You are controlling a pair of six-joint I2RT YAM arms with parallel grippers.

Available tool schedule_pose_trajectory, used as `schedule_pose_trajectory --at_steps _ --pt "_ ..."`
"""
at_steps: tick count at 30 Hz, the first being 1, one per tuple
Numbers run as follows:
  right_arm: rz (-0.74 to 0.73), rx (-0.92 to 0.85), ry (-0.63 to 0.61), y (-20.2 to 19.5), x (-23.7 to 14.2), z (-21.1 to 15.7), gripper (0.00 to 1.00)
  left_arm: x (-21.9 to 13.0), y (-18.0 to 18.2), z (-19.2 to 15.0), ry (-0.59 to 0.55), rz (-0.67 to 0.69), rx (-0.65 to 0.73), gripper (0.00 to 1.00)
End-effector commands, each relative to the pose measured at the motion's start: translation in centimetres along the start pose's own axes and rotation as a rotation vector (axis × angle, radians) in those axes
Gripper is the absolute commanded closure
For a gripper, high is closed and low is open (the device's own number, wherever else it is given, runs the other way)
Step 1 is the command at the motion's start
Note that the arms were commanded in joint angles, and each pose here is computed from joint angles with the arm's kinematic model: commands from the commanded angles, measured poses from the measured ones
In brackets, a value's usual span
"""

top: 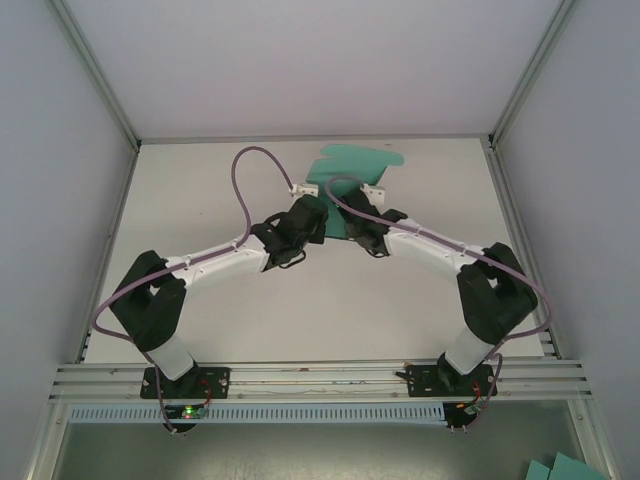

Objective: Assemble paper box

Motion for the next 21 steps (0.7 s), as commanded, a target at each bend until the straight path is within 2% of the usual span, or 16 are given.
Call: schedule_pose_trajectory --at_steps 1,6,10,14,21 --pt "0.124 0.064 -0.040 -0.6 0.8 1.4 0.71 -3.4 -1.3 4.1 -0.111 -0.063 -0.012 1.00" --pt "0.262 0.152 -0.049 -0.2 0.2 1.9 0.67 -3.7 -1.6 4.1 -0.115 -0.093 -0.002 1.00" --pt "0.212 0.150 -0.058 -1.2 0.0 2.2 0.83 -3.7 -1.6 3.9 -0.109 -0.095 0.003 1.00" --pt "0.097 0.125 -0.028 -2.6 0.4 1.8 0.99 -4.0 -1.4 4.1 -0.123 -0.089 -0.003 1.00" --pt "-0.207 0.032 0.032 -6.3 0.8 0.7 1.00 -4.2 -0.5 4.5 -0.137 -0.030 -0.017 1.00"
Point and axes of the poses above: each hand's point on the last joint's axis, 136 mm out from that joint toward the fingers, its own x axis out along the fingers, its own y axis along the line the jaws close on, z = x × y, the point moved 2 cm from there along -x, back along the fingers, and after that the axes turned 5 degrees about -x, right-handed, at the moved point
